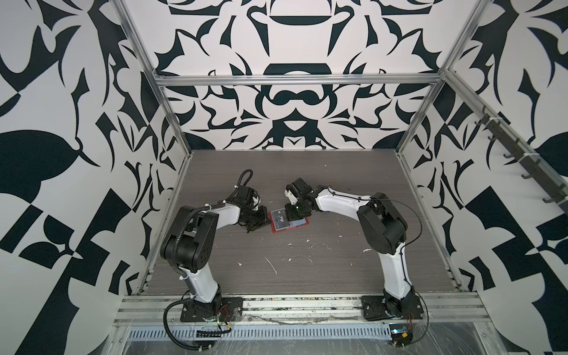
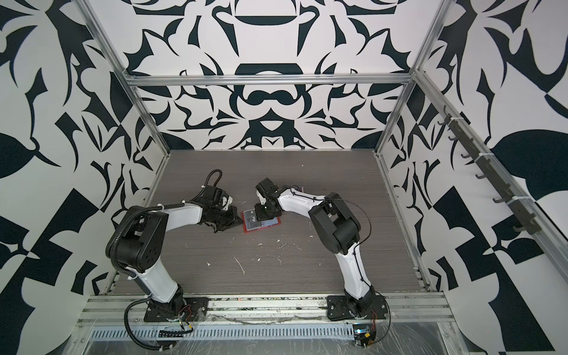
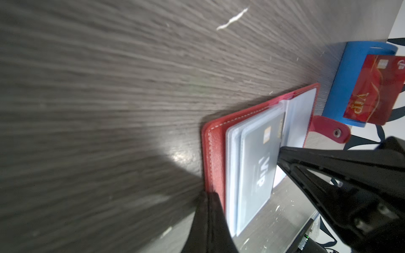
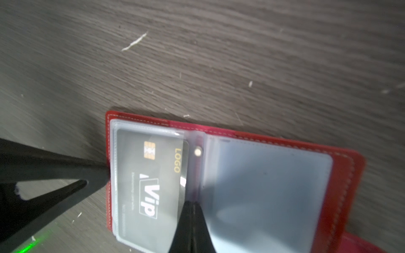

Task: Insert credit cards into a card holder
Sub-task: Insert the credit card into the card slot, then close the card holder at the center of the table.

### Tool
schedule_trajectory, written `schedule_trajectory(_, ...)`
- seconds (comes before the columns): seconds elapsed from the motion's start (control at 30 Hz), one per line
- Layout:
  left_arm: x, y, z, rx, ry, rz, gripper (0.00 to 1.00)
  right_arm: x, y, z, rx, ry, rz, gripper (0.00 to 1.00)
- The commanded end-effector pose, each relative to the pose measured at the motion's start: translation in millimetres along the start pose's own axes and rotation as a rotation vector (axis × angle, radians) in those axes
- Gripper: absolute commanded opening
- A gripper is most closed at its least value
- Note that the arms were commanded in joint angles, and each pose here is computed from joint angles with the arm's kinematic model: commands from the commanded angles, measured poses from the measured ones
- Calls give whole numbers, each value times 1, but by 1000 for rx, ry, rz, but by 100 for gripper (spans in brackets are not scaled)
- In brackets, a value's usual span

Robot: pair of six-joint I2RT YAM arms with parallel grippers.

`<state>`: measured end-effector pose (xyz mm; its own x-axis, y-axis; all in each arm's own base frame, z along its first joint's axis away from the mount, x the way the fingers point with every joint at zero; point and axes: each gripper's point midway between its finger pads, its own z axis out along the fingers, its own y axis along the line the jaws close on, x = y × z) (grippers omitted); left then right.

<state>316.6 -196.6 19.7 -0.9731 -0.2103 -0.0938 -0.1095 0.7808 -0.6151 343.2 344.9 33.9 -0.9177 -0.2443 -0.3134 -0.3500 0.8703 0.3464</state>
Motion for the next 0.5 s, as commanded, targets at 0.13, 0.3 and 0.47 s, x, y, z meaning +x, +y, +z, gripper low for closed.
schedule_trajectory(0.13,5,15,-11,-91,-30,0,4,-21,-21,-40,164,-133,-5,4)
schedule_trajectory(0.3,3,13,-14,-84,-53,3,21,-15,-38,-38,248,-106,-3,6)
schedule_trajectory(0.47,5,13,-9,-59,-43,-12,30,-7,-46,-29,281,-68,0,8)
